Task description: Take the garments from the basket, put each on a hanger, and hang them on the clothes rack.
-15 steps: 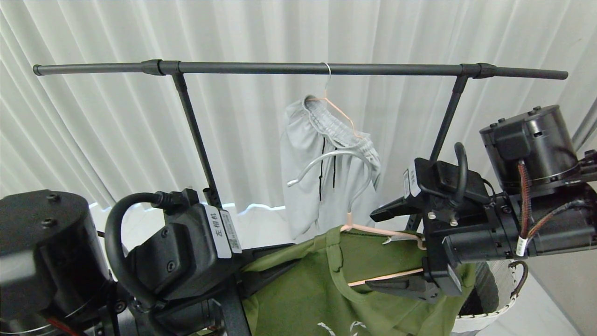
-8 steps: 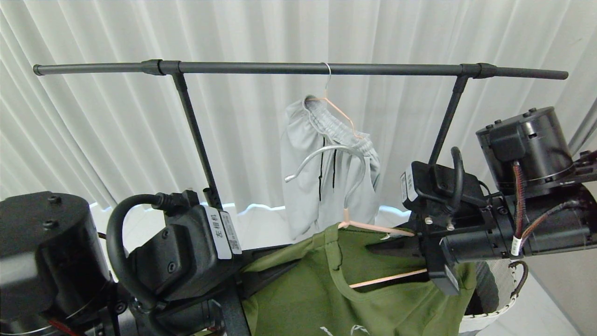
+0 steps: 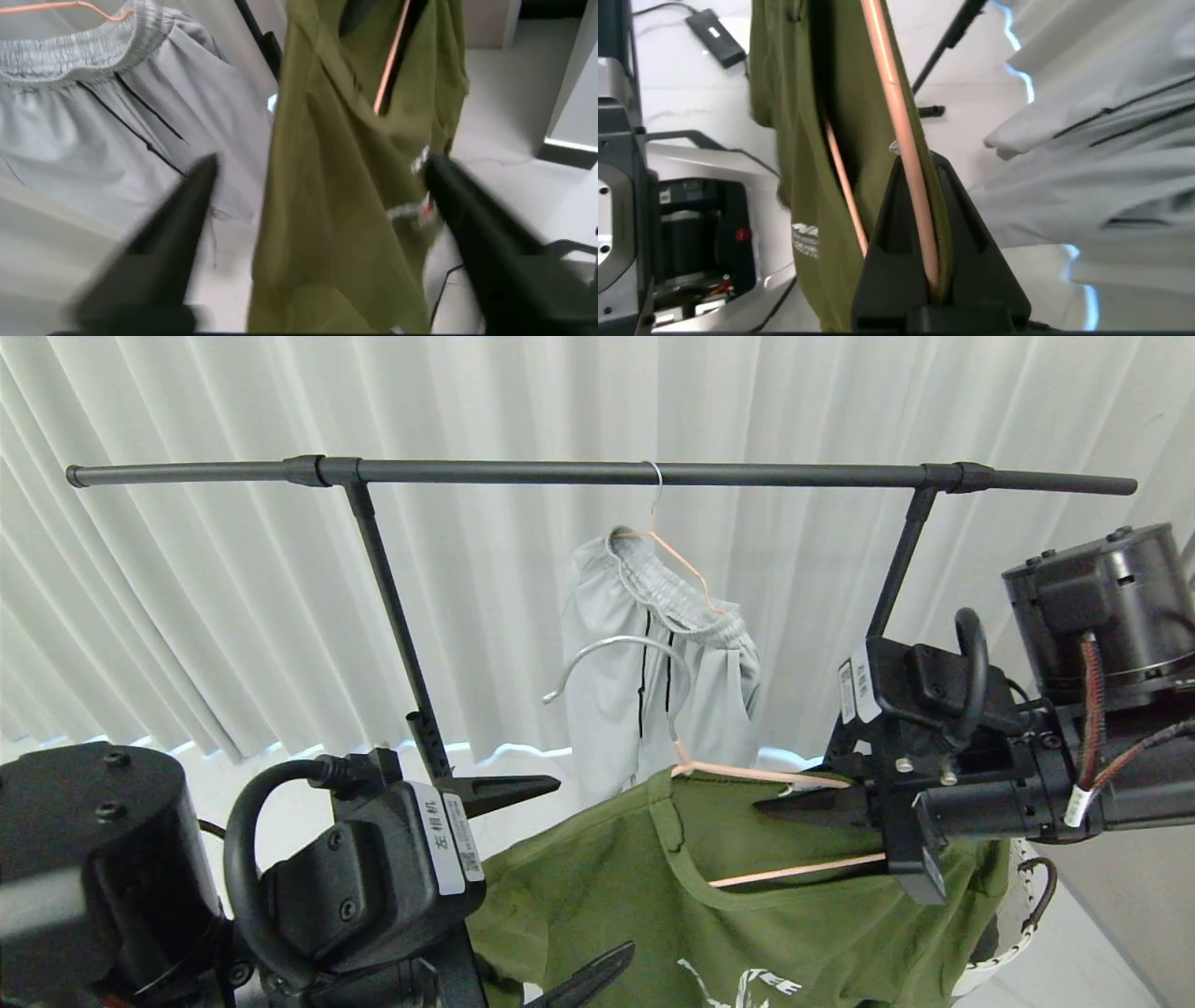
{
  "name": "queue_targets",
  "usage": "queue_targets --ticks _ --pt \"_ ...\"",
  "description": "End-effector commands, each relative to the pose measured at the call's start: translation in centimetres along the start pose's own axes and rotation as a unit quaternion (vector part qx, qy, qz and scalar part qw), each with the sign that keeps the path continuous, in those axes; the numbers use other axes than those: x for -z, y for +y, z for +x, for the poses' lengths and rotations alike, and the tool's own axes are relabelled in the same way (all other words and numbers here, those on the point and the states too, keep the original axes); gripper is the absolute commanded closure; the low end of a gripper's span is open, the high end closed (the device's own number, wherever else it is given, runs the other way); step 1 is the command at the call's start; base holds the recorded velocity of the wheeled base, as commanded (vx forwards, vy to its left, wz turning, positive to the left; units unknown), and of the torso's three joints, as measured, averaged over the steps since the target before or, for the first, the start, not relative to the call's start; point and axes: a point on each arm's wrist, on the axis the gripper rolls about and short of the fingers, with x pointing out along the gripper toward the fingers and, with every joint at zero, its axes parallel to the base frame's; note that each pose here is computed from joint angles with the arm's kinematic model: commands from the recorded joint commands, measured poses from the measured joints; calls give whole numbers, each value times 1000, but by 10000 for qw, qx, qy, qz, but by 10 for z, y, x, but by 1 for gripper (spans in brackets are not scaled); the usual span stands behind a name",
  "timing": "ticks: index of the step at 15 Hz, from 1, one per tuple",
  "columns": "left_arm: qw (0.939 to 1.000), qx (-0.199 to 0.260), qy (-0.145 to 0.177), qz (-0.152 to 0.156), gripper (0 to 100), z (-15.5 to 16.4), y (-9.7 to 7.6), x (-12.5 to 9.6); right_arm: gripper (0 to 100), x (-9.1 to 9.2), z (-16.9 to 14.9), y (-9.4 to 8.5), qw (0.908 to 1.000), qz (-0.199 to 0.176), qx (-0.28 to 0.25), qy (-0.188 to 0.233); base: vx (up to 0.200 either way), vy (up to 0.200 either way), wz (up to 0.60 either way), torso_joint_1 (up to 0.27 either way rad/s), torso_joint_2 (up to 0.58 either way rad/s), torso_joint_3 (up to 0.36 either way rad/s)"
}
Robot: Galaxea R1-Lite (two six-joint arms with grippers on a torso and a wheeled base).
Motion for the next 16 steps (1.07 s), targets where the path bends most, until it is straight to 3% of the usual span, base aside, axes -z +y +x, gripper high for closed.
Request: queue_targets --ticks 1,7,11,14,16 --pt "10000 -21 30 -26 0 -3 -1 2 100 -1 -14 -2 9997 -5 214 -68 0 0 0 0 0 0" --pt "9949 -872 432 -250 0 -26 23 24 100 -1 -37 -9 9975 -270 622 -181 0 0 0 0 0 0" --pt "9929 -914 684 -332 0 -38 14 40 100 -1 -39 -12 9967 -240 728 -251 0 0 0 0 0 0" --pt "9817 -1265 1342 -471 0 -51 16 70 100 -6 -40 -15 9950 -261 850 -447 0 0 0 0 0 0" --pt "9759 -1431 1563 -529 0 -53 21 78 100 -7 -40 -15 9944 -279 885 -508 0 0 0 0 0 0"
